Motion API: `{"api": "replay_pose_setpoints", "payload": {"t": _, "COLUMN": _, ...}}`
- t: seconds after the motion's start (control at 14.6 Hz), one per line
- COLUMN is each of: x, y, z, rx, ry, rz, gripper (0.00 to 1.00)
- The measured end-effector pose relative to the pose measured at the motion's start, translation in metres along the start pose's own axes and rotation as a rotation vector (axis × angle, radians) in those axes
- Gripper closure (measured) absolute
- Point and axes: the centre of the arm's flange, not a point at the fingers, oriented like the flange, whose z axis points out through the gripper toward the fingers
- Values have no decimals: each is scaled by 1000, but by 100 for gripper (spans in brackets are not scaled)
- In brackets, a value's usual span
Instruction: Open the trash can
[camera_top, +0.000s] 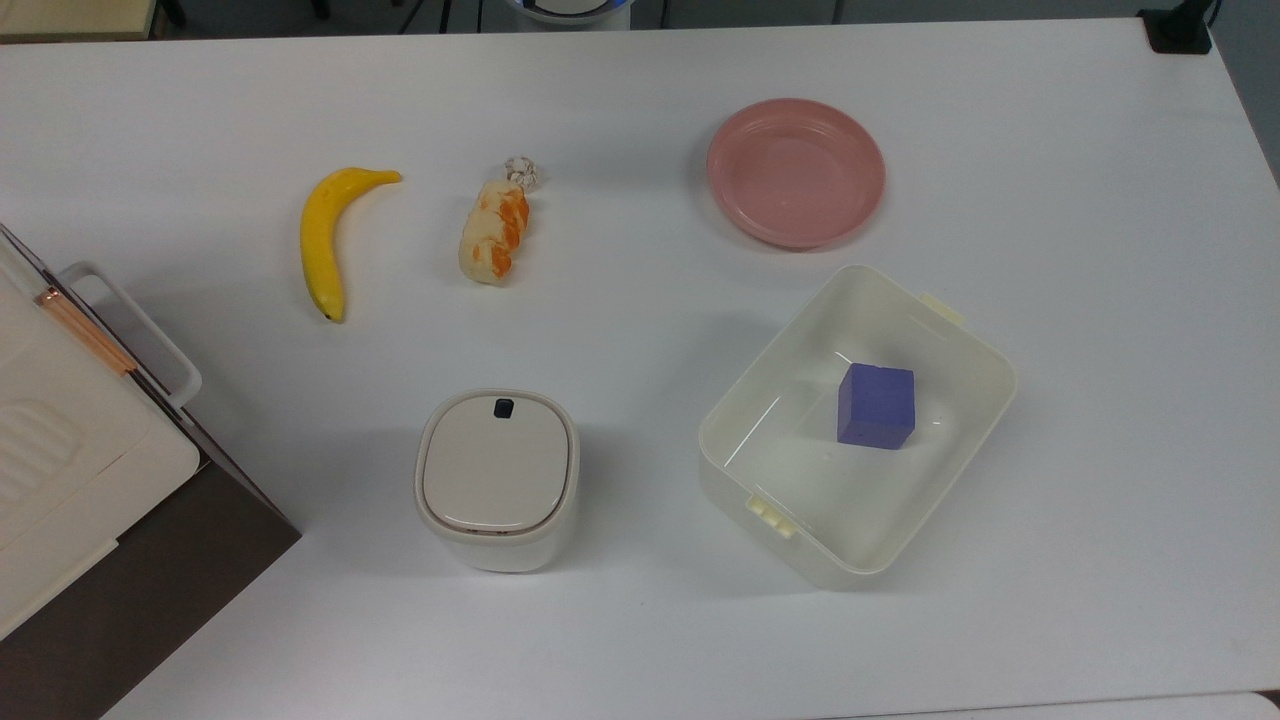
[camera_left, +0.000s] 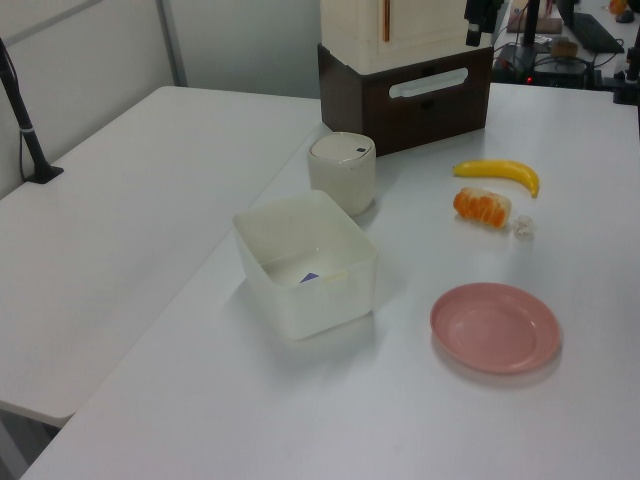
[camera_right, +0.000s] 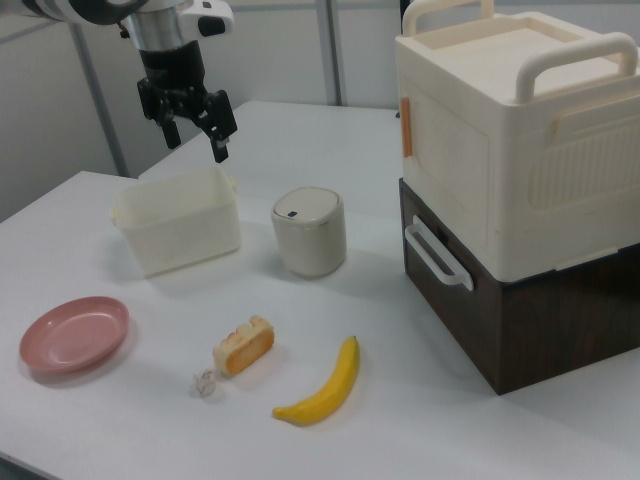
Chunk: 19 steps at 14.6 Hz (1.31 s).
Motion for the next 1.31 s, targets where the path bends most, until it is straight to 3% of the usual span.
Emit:
{"api": "replay_pose_setpoints", "payload": {"t": 0.34, "x": 7, "y": 6, "z": -2, "rx": -1, "ry": 49, "rz": 50, "gripper": 0}}
{"api": "replay_pose_setpoints", "payload": {"t": 1.31, "x": 7, "y": 10, "z": -1, "rx": -12, "ry": 46, "rz": 64, "gripper": 0}}
